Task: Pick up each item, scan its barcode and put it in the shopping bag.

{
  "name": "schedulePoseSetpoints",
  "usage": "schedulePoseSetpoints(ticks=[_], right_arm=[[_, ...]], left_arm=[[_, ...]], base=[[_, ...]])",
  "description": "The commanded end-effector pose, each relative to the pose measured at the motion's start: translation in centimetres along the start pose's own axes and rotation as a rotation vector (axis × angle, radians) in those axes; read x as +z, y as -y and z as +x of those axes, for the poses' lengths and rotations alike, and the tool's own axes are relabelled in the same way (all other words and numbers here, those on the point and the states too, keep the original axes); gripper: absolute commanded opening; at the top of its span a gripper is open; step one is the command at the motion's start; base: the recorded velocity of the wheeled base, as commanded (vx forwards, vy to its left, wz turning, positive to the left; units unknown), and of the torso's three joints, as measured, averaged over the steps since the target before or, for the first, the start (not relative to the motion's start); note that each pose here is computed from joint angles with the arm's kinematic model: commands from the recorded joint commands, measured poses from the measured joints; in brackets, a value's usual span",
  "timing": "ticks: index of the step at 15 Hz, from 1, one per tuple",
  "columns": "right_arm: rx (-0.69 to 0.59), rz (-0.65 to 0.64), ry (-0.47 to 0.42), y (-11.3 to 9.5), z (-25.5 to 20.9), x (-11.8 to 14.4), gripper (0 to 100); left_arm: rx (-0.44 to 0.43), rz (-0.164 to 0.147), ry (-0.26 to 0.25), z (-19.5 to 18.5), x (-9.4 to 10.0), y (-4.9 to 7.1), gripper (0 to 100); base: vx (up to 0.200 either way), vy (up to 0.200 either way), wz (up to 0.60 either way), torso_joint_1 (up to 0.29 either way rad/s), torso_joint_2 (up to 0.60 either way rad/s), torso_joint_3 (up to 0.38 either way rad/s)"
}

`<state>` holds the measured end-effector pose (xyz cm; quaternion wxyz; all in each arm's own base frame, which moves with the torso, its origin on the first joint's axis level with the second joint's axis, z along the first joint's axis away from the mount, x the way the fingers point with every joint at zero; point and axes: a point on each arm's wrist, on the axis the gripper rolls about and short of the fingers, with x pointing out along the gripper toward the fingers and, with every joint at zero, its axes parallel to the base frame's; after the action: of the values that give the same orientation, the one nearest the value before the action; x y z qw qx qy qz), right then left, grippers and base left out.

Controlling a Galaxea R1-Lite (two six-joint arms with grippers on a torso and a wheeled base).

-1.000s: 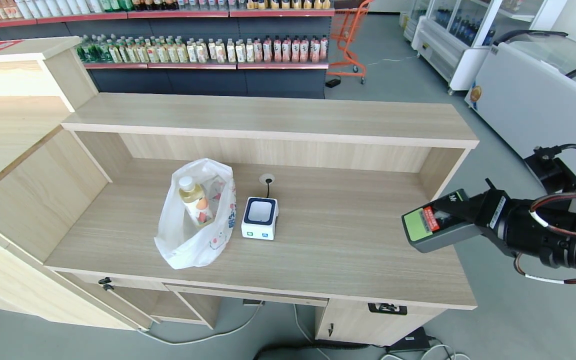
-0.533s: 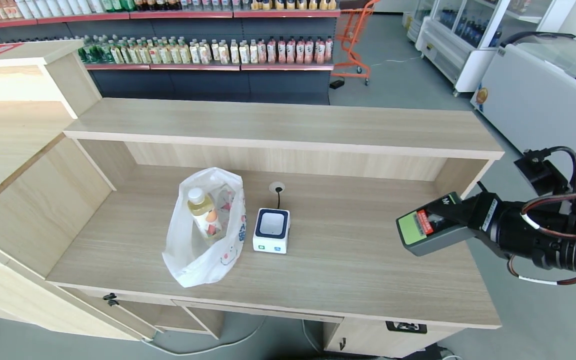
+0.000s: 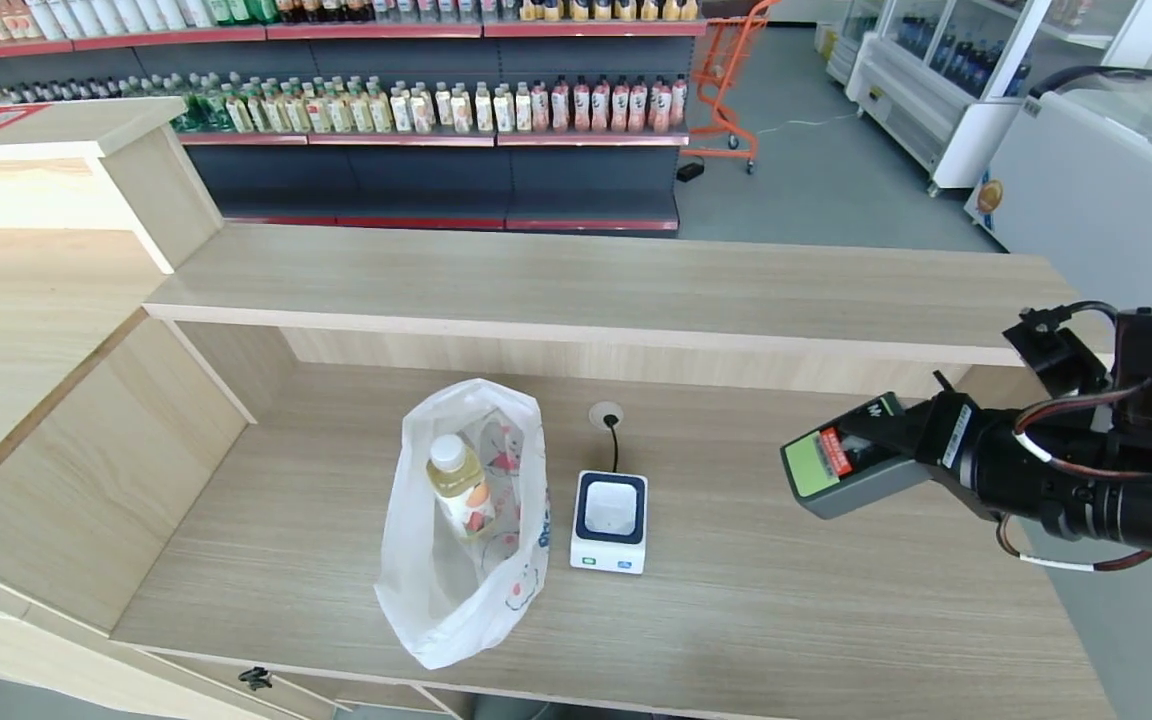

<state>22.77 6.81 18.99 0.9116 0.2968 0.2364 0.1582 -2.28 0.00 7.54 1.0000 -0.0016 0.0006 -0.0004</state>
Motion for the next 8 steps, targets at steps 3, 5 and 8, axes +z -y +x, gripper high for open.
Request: schedulePoseSetpoints(ticks=[3,5,8], right_arm=[[-0.009,0.002,-0.004,0.2,0.1,-0.1,0],[-0.018,0.003,-0.014,0.4,0.4,-0.2,0],[-0.069,-0.043,-0.057,1.3,3.2,-0.5,0]], left_arm=[[0.001,-0.001,0.001,0.0,0.0,0.0,100],[0.001,0.0,0.001,0.0,0.0,0.0,100],[0.001,-0.001,0.001,0.0,0.0,0.0,100]], base=[[0.0,0.2,0.0,-0.002,0.0,0.004],[0.0,0.2,0.0,0.002,0.0,0.005],[0.0,0.067,0.0,-0.001,0.0,0.001]])
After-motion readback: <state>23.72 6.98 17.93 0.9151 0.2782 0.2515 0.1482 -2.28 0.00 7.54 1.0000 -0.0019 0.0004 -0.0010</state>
